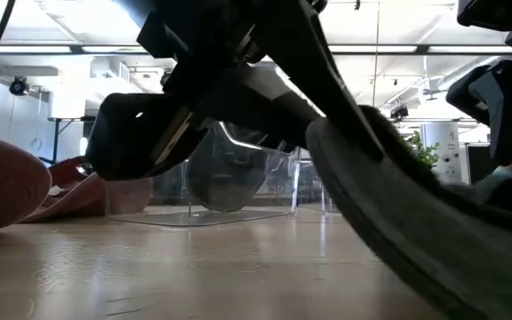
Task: Pick & Place hat
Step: Put the black cap into the left transparent bin
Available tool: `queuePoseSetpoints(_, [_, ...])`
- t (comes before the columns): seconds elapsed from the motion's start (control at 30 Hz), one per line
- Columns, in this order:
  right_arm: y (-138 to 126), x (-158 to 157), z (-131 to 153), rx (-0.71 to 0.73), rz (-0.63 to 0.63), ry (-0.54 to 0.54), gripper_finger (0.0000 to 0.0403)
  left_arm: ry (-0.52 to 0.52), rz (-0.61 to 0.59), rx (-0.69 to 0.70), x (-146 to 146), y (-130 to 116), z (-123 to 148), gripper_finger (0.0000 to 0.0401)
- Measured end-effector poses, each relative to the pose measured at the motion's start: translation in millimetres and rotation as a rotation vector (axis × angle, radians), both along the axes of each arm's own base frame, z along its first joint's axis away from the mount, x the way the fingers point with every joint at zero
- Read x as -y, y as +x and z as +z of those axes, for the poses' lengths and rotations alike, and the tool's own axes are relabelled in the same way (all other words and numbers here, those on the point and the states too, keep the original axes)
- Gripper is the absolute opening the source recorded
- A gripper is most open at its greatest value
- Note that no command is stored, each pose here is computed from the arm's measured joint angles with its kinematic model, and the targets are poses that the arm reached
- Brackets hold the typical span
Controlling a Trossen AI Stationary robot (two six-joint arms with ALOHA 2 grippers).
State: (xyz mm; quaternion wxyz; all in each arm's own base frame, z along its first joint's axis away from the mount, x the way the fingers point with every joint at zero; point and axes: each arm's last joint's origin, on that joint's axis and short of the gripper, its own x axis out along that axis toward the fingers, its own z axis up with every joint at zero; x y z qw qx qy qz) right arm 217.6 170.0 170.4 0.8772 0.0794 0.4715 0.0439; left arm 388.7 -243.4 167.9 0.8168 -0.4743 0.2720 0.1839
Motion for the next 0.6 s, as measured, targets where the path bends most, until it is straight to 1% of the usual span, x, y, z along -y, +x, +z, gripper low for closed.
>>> queuePoseSetpoints(0.17, [0.2,-0.1,0.1,-0.013,-0.086,0.059,0.0224,0.022,0.01,-0.031,0.5,-2.6,0.0,0.0008])
queuePoseSetpoints(0.27, [3.8,-0.2,2.1,0.016,-0.144,0.107,0.0224,0.048,0.019,-0.03,2.0,-3.7,1.6,0.0006])
queuePoseSetpoints(0.37, [14.7,6.8,0.7,0.034,-0.242,0.161,0.0224,0.067,0.023,-0.019,2.1,-3.1,3.4,0.0006])
queuePoseSetpoints(0.47, [28.5,19.1,-10.3,0.01,-0.325,0.175,0.0224,0.101,0.049,-0.004,0.6,-2.7,3.8,0.0006])
queuePoseSetpoints(0.53, [37.3,24.9,-17.2,-0.01,-0.344,0.206,0.0224,0.117,0.06,0.003,-1.0,-1.9,4.1,0.0006])
queuePoseSetpoints(0.6, [43.5,27.2,-24.6,-0.033,-0.335,0.232,0.0224,0.123,0.065,0.007,-2.0,-1.0,4.6,0.0006])
